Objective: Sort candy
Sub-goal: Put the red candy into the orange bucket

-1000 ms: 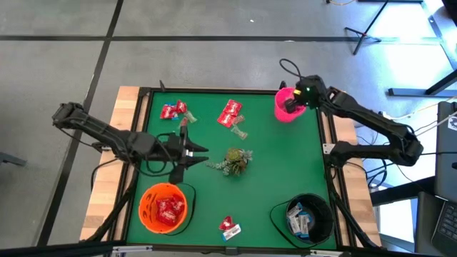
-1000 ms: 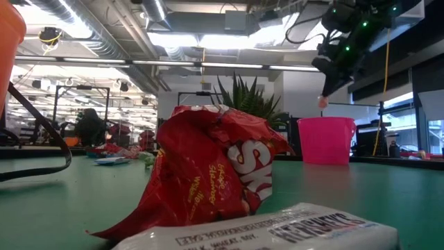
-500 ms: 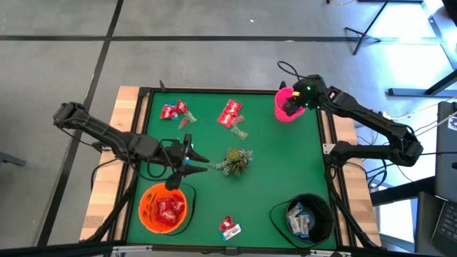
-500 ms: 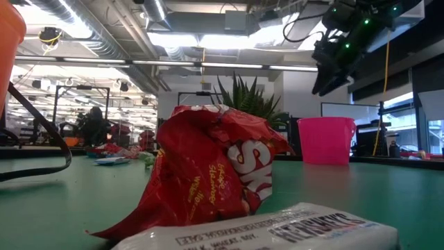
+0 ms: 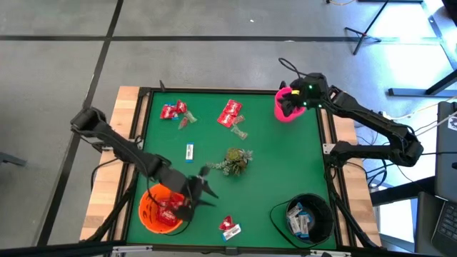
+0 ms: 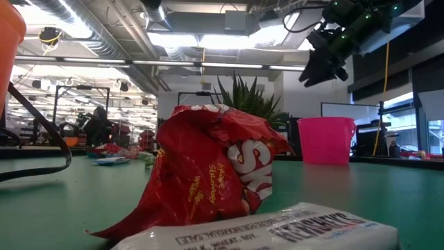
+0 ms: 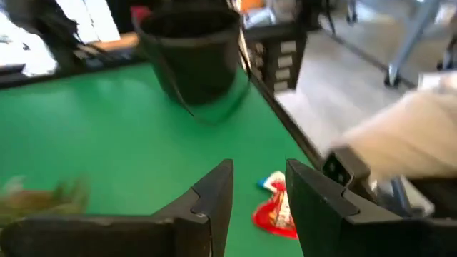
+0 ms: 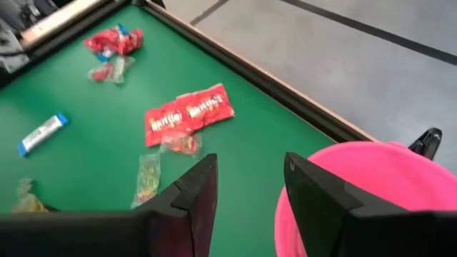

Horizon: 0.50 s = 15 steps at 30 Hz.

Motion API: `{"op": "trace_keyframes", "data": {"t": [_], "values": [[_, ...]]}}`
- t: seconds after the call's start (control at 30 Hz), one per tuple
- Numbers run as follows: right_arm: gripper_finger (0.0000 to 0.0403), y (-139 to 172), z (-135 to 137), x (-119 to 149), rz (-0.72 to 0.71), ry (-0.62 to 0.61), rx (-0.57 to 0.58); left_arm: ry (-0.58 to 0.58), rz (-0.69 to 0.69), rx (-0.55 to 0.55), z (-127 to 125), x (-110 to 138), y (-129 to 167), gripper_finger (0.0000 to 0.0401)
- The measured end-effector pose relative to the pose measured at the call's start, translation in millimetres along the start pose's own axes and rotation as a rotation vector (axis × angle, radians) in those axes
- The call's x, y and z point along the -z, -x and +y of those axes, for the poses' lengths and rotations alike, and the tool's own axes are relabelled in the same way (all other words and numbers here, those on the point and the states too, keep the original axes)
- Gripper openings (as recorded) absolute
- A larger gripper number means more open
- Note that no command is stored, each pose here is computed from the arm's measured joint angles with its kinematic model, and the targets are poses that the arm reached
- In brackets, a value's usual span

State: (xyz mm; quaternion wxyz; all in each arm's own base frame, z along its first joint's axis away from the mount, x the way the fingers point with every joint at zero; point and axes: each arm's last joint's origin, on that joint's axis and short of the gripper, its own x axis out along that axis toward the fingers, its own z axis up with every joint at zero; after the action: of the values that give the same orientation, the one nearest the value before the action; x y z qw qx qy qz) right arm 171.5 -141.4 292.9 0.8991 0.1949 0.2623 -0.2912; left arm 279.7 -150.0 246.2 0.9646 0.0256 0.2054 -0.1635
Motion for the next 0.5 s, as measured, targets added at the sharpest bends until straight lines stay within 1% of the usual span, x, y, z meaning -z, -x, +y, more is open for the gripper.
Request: {"op": "trace_keyframes", "data": {"t": [0.1,0.23,0.4,0.5], "values": [[0.0157,0.0,1.2,-1.8,-0.015,-0.022,-0.033,-0.015,0.08,0.039,-2.3,7.5,-22.1,0.0125],[0.0156,0.2,3.1,-2.9,-0.018,-0.042,-0.096,-0.014,0.155,0.108,-6.5,13.5,-49.7,0.015],[0.0156,0.2,3.7,-2.7,-0.013,-0.047,-0.115,-0.082,0.226,0.124,-11.1,11.4,-74.8,0.019],[0.0156,0.3,3.9,-2.8,-0.013,-0.046,-0.121,-0.141,0.293,0.132,-13.8,14.3,-88.9,0.021]]}}
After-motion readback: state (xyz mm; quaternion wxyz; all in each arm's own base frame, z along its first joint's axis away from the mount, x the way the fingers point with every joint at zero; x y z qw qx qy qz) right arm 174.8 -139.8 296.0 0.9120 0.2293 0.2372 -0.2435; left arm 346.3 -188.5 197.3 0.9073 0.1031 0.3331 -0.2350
